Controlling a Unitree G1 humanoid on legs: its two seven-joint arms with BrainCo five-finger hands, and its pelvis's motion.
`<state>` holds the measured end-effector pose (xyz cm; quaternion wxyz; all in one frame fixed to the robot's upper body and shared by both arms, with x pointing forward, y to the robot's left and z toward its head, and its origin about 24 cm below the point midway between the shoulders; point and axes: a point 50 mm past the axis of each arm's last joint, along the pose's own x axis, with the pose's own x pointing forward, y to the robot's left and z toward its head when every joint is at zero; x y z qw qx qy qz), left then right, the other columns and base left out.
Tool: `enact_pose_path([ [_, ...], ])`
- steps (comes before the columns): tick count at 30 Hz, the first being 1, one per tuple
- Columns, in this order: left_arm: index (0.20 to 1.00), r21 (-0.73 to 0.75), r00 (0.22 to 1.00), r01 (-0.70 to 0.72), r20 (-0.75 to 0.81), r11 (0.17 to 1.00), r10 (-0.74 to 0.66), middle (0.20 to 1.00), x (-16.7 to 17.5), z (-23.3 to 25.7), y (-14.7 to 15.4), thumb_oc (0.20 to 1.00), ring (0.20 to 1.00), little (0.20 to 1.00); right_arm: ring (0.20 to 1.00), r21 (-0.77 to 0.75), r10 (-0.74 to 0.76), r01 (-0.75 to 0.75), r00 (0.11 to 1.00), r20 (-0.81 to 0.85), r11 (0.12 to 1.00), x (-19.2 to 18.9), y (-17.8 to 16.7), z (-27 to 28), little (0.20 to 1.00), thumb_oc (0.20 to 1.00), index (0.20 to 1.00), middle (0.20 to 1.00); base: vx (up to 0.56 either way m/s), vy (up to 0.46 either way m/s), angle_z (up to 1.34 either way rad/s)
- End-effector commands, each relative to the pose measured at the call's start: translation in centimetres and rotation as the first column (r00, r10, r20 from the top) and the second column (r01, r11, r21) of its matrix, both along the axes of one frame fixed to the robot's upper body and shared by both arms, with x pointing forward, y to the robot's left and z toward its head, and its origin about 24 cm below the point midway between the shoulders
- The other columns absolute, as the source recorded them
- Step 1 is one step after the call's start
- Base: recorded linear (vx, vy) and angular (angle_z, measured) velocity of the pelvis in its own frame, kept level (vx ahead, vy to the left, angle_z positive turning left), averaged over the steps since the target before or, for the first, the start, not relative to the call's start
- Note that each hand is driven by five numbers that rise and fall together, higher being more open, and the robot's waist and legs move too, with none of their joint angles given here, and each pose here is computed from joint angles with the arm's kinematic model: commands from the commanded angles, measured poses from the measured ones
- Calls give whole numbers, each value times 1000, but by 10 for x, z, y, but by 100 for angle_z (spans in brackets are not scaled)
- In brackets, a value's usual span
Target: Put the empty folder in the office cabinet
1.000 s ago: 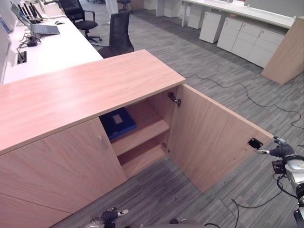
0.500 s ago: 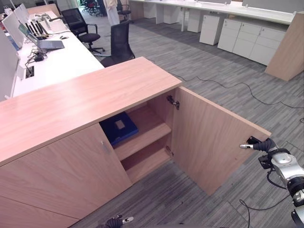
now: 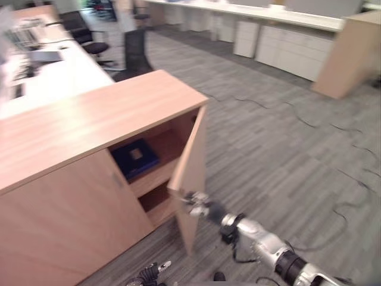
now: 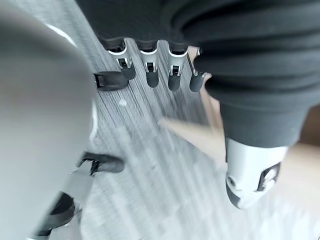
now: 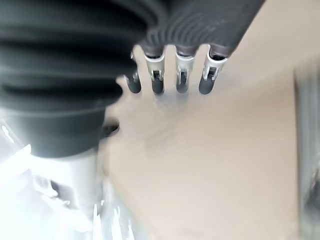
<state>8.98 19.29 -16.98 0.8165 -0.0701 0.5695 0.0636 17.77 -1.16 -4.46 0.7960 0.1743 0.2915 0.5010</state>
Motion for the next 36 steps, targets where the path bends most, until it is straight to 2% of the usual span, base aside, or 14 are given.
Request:
enact_pose_path([
  [1,1000,117,996,54,-74,992,-46,1000,-15,2,33,1000,1000,1000,1000,221,52,-42,998,-39,974,9,35,26,1000,1000,1000,1000,24,49,129],
  [6,1000,116,994,30,-113,993,-17,1000,-31,0,37,1000,1000,1000,1000,253,11,23,991,-134,967,5,23,18,1000,1000,1000,1000,10,21,34],
  [14,1000,114,990,51,-134,992,-36,1000,-37,-1,36,1000,1000,1000,1000,243,-47,90,983,-179,966,3,8,9,1000,1000,1000,1000,18,41,10],
  [16,1000,112,989,61,-139,992,-45,1000,-38,-1,35,1000,1000,1000,1000,199,-103,133,982,-157,971,8,-2,4,1000,1000,1000,1000,13,69,25],
  [18,1000,111,987,78,-149,991,-61,1000,-41,-1,35,1000,1000,1000,1000,45,-222,228,969,-109,973,16,-29,-14,1000,1000,1000,1000,13,96,16],
  [19,1000,112,987,79,-149,991,-62,1000,-41,-1,35,1000,1000,1000,1000,45,-222,228,969,-109,973,16,-29,-14,1000,1000,1000,1000,1,119,25],
  [20,1000,123,985,94,-153,988,-75,1000,-41,-1,36,1000,1000,1000,1000,-61,-310,305,942,-127,950,14,-49,-32,1000,1000,1000,1000,-3,88,21],
  [21,1000,123,985,94,-153,988,-75,1000,-41,-1,36,1000,1000,1000,1000,-61,-310,305,942,-127,950,14,-49,-32,1000,1000,1000,1000,6,185,22],
  [23,1000,145,982,116,-167,983,-92,1000,-42,-1,40,1000,1000,1000,1000,-276,-476,426,867,-146,862,4,-88,-64,1000,1000,1000,1000,12,152,15],
  [24,1000,145,982,116,-167,983,-92,1000,-42,-1,40,1000,1000,1000,1000,-276,-476,426,867,-146,862,4,-88,-64,1000,1000,1000,1000,9,115,23],
  [28,1000,198,979,160,-159,967,-129,1000,-36,1,46,1000,1000,1000,1000,-512,-671,517,722,-169,686,-22,-135,-97,1000,1000,1000,1000,27,179,27],
  [29,1000,232,977,193,-131,953,-166,1000,-28,3,48,1000,1000,1000,1000,-605,-728,517,667,-158,605,-36,-154,-106,1000,1000,1000,1000,33,190,26],
  [30,1000,232,977,193,-131,953,-166,1000,-28,3,47,1000,1000,1000,1000,-605,-728,518,667,-158,605,-36,-154,-106,1000,1000,1000,1000,34,166,19],
  [36,1000,285,940,331,-15,900,-341,1000,11,11,41,1000,1000,1000,1000,-730,-818,506,561,-126,459,-66,-189,-116,1000,1000,1000,1000,-5,20,92],
])
